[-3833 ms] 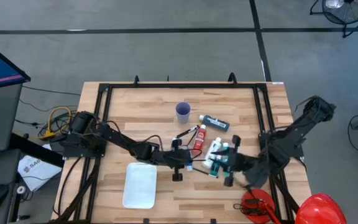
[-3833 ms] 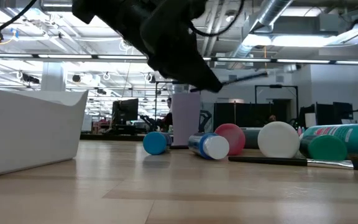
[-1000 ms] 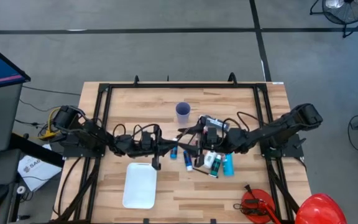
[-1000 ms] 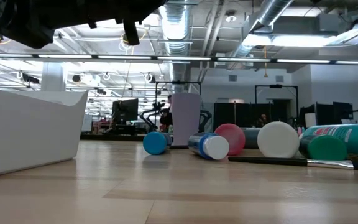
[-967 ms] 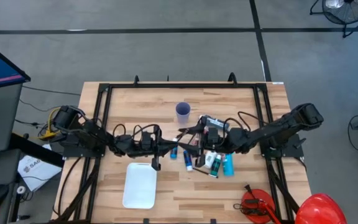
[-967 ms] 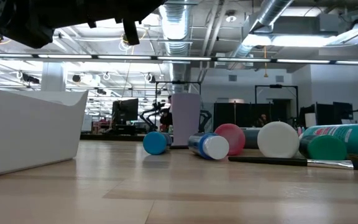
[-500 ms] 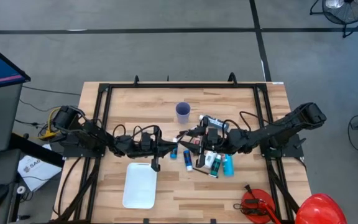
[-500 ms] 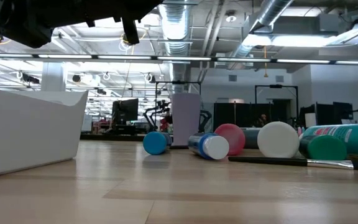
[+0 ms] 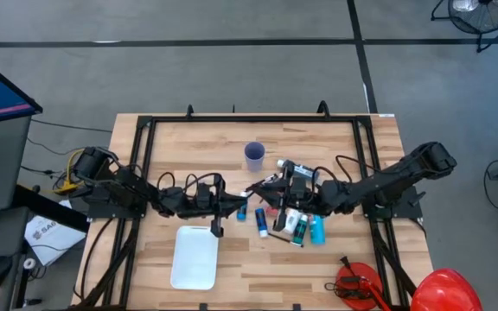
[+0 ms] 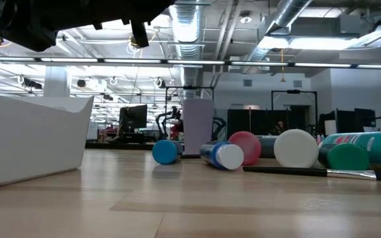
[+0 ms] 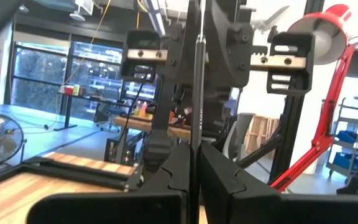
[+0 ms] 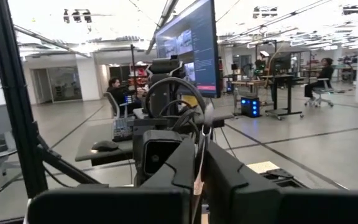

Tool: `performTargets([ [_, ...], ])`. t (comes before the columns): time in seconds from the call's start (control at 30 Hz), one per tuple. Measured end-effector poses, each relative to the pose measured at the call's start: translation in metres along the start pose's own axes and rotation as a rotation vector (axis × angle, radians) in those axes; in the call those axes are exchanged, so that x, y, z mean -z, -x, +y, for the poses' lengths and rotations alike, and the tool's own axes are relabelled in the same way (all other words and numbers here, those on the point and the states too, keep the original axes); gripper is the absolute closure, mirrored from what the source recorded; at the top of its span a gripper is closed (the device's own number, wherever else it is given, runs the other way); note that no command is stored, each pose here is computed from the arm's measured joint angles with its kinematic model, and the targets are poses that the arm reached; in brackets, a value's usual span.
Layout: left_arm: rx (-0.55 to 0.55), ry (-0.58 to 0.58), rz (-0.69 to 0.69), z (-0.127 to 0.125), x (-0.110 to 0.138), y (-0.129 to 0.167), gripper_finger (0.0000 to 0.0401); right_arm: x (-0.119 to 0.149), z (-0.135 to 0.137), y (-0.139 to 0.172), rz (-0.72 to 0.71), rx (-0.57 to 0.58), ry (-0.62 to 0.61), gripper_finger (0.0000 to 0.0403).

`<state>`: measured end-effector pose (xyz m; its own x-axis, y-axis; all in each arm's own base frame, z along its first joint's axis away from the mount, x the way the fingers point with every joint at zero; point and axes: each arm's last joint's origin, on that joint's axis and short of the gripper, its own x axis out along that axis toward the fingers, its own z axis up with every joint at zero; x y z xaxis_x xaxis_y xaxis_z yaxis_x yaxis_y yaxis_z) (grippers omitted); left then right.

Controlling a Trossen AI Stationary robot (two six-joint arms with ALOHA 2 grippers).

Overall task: Pick & Place Paint Supplies
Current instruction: Put the silver paint brush into the violet cup

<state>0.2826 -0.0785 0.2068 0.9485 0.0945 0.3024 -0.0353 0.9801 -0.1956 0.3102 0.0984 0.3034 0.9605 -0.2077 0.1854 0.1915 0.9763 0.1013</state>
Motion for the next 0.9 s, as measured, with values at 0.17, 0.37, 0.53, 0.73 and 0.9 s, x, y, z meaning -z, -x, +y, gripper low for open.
performTargets([
  [0.17, -0.01, -0.016, -0.002, 0.001, 0.0, 0.0, 0.0365, -0.002, 0.002, 0.005, 0.022, 0.045, 0.027, 0.0395],
  [0.37, -0.032, -0.019, 0.005, 0.001, -0.001, 0.0, 0.0279, 0.0, 0.001, 0.005, 0.046, 0.104, 0.051, 0.0398],
  [0.53, -0.062, -0.041, 0.072, 0.0, -0.01, 0.003, 0.0191, 0.003, -0.007, 0.002, 0.068, 0.178, 0.083, 0.0398],
  [0.73, -0.122, -0.069, 0.126, -0.004, -0.029, 0.011, 0.014, 0.005, -0.027, -0.006, 0.092, 0.318, 0.174, 0.04],
  [0.9, -0.193, -0.103, 0.175, -0.008, -0.037, 0.019, 0.014, 0.008, -0.059, -0.018, 0.132, 0.443, 0.225, 0.0401],
])
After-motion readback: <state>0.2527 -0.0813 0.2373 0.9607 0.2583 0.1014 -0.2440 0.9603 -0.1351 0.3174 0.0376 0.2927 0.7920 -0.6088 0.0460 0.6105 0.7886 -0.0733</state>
